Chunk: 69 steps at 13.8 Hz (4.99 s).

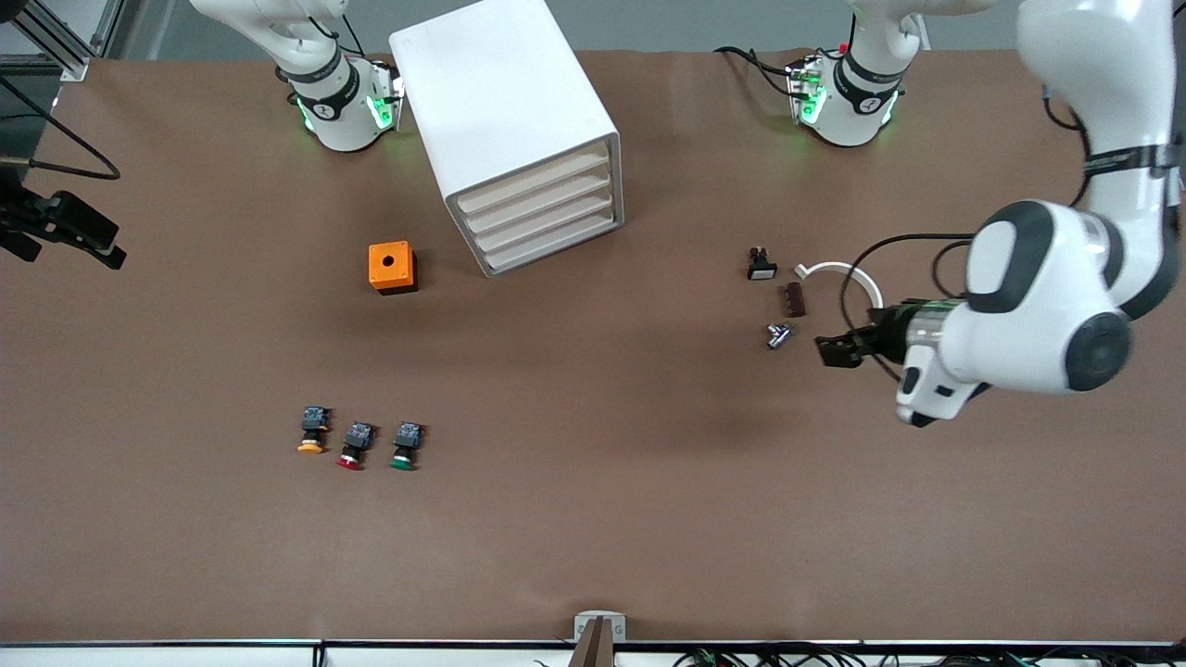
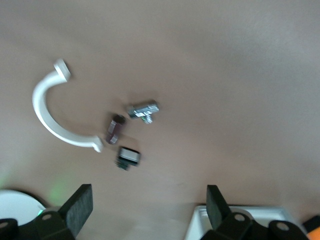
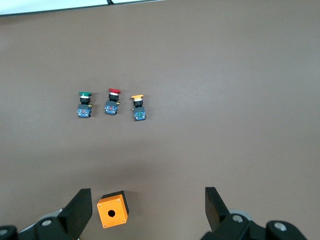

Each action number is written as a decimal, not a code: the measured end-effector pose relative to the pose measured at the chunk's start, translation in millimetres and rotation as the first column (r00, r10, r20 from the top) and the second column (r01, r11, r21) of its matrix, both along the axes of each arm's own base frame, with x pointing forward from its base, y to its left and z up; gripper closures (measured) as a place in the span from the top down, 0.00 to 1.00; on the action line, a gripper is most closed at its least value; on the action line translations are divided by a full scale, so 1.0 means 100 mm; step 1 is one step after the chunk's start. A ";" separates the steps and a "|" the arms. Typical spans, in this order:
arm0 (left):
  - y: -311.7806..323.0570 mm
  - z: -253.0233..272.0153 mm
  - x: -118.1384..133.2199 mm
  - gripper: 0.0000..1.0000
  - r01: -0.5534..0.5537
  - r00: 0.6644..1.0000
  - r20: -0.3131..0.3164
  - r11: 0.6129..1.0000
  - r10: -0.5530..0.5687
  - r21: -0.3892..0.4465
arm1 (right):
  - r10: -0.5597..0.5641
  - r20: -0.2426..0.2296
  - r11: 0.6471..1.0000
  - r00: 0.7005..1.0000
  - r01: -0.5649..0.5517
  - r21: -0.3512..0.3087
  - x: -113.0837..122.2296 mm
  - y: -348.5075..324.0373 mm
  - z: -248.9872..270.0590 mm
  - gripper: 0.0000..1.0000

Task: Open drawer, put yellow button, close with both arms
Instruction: 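Reach the left gripper to the drawer while the right gripper reaches the buttons, then grip the drawer with the left gripper while the right gripper grasps the button, then open the drawer with the left gripper while the right gripper lifts the button, then carry the yellow button over the open drawer with the right gripper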

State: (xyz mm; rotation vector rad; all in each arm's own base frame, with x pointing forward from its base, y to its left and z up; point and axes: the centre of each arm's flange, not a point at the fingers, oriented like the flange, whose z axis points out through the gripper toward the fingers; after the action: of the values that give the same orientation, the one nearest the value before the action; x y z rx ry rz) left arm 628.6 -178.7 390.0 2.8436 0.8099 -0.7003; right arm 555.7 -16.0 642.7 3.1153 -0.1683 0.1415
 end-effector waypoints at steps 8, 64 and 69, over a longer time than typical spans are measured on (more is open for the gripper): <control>-1.38 -0.66 -0.36 1.00 -0.265 0.941 -0.150 0.936 0.304 0.233 | 0.000 -0.086 1.000 0.996 0.000 0.001 0.57 -0.06 -1.05 1.00; -1.81 -1.23 -0.32 0.99 -0.427 -0.031 -0.402 0.351 0.915 0.833 | -0.462 -0.332 0.866 0.823 0.499 0.033 0.15 2.62 -1.80 0.41; -0.59 -0.78 0.38 0.99 -0.587 -0.059 -0.363 0.261 0.930 0.766 | -0.676 -0.353 0.693 0.647 0.721 -0.008 -0.25 3.34 -1.53 0.41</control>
State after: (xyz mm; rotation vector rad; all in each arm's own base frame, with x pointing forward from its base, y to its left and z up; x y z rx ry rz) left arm 666.5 -238.0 311.9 1.2699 2.6840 -1.6689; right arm 530.4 317.6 489.8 2.8542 -1.3953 -0.4248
